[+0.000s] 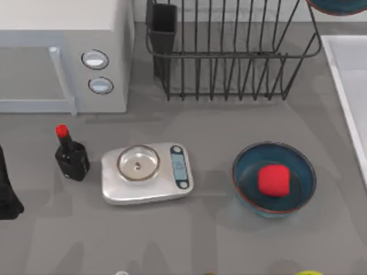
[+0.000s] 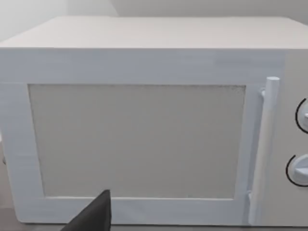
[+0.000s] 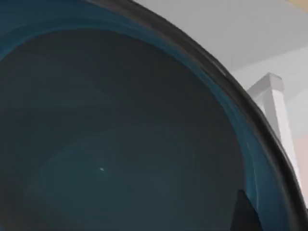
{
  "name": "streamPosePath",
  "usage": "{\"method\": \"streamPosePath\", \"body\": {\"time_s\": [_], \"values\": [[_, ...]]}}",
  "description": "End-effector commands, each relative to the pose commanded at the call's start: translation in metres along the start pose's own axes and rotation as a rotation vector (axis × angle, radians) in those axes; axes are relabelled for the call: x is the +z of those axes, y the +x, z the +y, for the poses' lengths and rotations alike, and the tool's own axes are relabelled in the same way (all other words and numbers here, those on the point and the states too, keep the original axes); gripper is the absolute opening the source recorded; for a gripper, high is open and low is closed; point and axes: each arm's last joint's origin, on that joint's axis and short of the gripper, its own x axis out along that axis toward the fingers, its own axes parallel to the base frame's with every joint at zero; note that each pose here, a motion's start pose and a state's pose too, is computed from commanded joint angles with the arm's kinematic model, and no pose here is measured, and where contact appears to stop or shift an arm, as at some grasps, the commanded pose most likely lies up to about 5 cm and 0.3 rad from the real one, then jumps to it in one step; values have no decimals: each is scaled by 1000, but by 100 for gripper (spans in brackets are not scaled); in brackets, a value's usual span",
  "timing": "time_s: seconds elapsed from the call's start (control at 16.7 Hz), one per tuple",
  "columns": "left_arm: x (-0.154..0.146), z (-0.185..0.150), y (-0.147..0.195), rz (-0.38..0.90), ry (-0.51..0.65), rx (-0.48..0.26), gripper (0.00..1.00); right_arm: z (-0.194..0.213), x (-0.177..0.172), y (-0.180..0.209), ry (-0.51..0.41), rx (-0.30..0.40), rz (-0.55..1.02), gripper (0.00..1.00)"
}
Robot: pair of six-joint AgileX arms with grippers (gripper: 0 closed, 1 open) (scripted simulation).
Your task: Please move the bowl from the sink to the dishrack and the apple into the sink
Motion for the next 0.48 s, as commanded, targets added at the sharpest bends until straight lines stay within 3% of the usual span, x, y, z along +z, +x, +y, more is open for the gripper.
{"method": "streamPosePath", "body": {"time_s": [0.24,0.48], "values": [[0,0,0,0,0,0,100,76,39,-51,196,19,-333,0],[0,0,0,0,0,0,100,118,51,-98,390,71,-524,0]]}}
